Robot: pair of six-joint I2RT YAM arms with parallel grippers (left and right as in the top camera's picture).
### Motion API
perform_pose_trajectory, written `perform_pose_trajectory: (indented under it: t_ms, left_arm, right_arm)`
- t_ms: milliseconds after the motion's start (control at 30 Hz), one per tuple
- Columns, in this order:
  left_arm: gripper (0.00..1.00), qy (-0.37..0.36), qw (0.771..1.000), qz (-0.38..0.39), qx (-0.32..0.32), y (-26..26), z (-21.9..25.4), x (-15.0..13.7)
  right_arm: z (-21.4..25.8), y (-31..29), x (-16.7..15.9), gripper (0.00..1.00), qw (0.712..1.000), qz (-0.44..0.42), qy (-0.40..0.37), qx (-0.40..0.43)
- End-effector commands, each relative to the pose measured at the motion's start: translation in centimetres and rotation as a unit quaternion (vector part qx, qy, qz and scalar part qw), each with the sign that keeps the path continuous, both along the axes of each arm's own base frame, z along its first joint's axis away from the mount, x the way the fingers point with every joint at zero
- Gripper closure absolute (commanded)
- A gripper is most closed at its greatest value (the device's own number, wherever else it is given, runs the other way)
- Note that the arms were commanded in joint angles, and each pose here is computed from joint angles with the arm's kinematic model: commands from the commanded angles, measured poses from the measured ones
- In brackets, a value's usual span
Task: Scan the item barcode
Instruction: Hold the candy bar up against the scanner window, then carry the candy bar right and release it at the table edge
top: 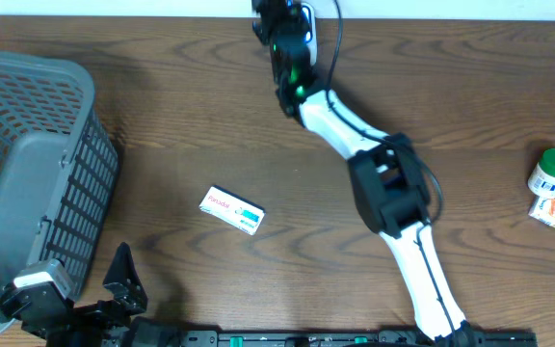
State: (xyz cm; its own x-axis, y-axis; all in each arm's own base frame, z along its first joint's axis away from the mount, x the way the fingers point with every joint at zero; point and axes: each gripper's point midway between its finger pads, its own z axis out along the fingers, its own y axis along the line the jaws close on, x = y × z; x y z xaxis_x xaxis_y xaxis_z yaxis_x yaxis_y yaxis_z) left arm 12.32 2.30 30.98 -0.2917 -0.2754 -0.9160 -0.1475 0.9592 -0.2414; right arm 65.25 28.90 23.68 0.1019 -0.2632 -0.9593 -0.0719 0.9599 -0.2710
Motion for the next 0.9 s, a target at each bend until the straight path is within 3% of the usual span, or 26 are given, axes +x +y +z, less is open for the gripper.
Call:
perform_pose_trajectory:
  t_ms: [0,133,300,433,633,767,867]
  left_arm:
    - [0.03,-0.003,1.000,-0.003,-0.002,-0.1,0.2,0.0]
    - [0.02,-0.003,1.000,-0.003,-0.002,-0.1,0.2,0.0]
    - [0.03,-0.003,1.000,-0.003,-0.002,-0.1,0.2,0.0]
    - [0.03,-0.003,1.000,-0.003,-0.002,-0.1,0.2,0.0]
    - [0.03,-0.003,1.000,-0.003,-0.002,-0.1,0.2,0.0]
    - [0.02,-0.003,1.000,-0.003,-0.002,-0.1,0.2,0.0]
    - [0.03,-0.003,1.000,-0.003,-0.002,-0.1,0.2,0.0]
  right_arm:
    - [12.4,-5.4,-2.4,0.99,0.997,-0.060,-0.043,0.024]
    - [14.5,-13.4,-3.9,0.99,0.987,-0.158,0.034,-0.016]
    - [12.8,-26.7,-7.1,0.99,0.933,-0.320,0.150,-0.067]
    - [8.4,-38.2,-10.0,0.99,0.867,-0.418,0.257,-0.089]
    - [-0.5,-51.6,-15.6,0.99,0.771,-0.493,0.398,-0.065]
    - [-5.6,-57.5,-20.5,0.99,0.710,-0.545,0.445,-0.021]
    - [-8.7,-60.0,-23.4,0.99,0.683,-0.558,0.471,0.003]
